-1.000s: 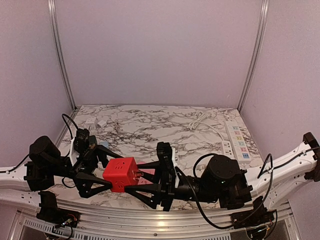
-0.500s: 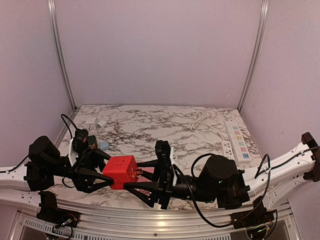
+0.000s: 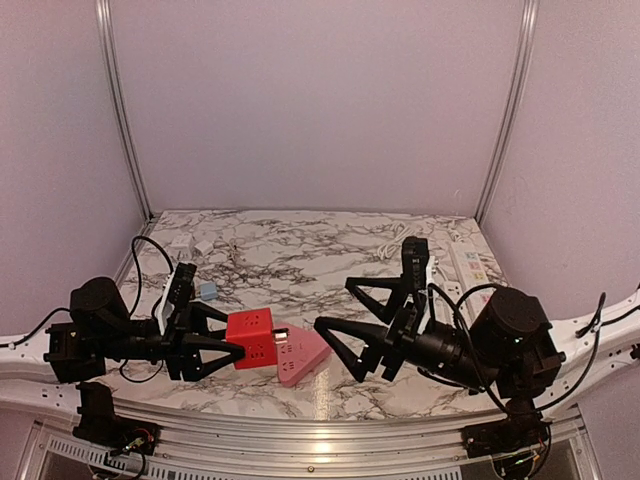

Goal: Insert the plug
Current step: Pass from the right arm to the left, then pick up the socket from the center of the board.

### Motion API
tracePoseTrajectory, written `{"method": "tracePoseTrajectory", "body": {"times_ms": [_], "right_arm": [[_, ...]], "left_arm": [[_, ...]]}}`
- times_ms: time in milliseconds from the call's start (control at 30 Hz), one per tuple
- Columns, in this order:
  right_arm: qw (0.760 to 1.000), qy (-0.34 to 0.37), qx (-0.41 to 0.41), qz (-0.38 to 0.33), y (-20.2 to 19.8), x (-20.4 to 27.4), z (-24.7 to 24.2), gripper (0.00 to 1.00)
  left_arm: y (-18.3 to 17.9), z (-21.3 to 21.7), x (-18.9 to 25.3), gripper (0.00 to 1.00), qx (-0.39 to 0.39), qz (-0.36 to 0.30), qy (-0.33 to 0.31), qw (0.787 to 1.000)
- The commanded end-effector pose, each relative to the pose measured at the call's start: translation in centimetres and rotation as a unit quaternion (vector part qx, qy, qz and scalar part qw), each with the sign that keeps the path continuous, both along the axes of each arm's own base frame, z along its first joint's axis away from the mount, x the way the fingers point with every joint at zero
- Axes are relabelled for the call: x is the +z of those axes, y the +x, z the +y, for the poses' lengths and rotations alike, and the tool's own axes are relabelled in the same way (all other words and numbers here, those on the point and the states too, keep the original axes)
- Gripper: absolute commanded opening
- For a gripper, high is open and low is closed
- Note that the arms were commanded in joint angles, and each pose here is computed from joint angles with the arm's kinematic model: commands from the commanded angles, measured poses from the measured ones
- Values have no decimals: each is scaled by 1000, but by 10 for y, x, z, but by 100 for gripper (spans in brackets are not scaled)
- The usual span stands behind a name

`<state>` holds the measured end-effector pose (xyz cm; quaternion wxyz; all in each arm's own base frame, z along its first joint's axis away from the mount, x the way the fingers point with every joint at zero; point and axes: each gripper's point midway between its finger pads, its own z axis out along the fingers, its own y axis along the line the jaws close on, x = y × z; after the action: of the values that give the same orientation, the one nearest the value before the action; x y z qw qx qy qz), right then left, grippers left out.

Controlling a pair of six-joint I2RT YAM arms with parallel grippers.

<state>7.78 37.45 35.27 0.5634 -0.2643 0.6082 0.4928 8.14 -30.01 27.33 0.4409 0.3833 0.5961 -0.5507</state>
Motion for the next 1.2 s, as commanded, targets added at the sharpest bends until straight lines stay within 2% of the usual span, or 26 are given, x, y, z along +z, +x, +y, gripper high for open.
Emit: {"method": "tracePoseTrajectory", "body": {"times_ms": [0, 133, 233, 367, 500, 700, 833, 967, 1167], "right_arm": [[990, -64, -112, 48, 34, -44, -31, 98], [973, -102, -186, 88, 52, -72, -46, 99], [962, -142, -210, 100, 56, -97, -40, 98], [938, -228, -233, 115, 59, -144, -22, 99], [933, -249, -215, 144, 55, -175, 6, 98], [902, -207, -211, 315, 69, -238, 10, 98], [896, -119, -183, 387, 78, -254, 12, 93], [886, -66, -185, 419, 90, -261, 5, 91], [883, -44, -183, 430, 103, -264, 4, 88]], "left_arm": [[23, 4, -9, 2, 68, -15, 48, 996], [50, 6, -29, 1, 136, 2, 121, 983], [63, 9, -47, 0, 176, 25, 148, 973], [70, 17, -58, 0, 205, 49, 147, 966], [75, 28, -61, 0, 237, 70, 138, 959], [79, 47, -65, 0, 272, 79, 147, 948], [76, 48, -73, 0, 266, 81, 160, 947], [76, 48, -88, 0, 269, 91, 177, 942], [75, 48, -99, 0, 267, 104, 173, 942]]}}
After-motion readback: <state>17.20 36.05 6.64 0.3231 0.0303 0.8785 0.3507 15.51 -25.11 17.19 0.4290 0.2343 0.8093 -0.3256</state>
